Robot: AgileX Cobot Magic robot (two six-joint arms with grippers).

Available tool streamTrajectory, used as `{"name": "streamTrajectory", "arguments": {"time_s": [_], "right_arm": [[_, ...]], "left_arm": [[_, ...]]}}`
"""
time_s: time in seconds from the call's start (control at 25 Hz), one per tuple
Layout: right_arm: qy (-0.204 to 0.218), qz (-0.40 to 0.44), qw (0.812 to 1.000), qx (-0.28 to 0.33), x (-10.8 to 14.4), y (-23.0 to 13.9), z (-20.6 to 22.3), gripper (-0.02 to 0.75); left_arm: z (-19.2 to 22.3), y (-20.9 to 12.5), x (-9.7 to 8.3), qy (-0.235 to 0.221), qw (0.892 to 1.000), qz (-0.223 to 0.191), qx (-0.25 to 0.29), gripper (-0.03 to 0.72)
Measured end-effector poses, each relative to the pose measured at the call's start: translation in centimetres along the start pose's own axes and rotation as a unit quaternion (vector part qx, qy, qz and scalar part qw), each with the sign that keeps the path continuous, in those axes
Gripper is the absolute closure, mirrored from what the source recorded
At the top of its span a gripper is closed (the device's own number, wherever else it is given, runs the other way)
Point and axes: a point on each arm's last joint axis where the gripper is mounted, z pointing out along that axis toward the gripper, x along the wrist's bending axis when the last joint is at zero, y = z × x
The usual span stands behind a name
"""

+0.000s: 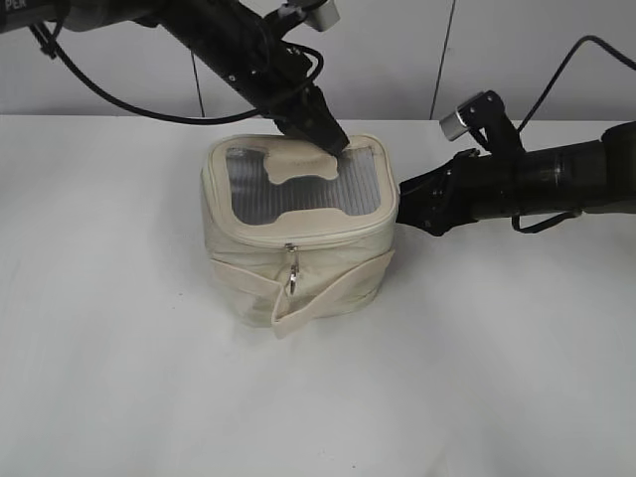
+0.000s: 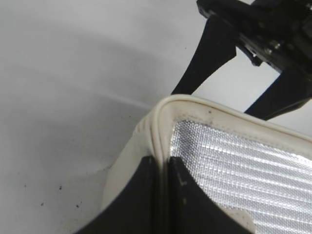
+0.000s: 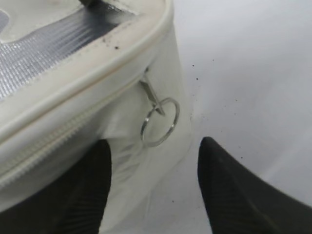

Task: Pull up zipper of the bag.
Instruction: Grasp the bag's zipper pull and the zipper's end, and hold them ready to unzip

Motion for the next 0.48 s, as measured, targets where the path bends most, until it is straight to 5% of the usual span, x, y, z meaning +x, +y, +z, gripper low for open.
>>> {"name": "streamTrajectory", "arguments": {"time_s": [0.48], "right_arm": [[-0.018, 0.001, 1.0, -0.004, -0.4, 0.5, 1.5, 0.286]], "left_arm": [[0.0, 0.0, -0.1, 0.002, 1.0, 0.005, 0.003, 0.648]]}}
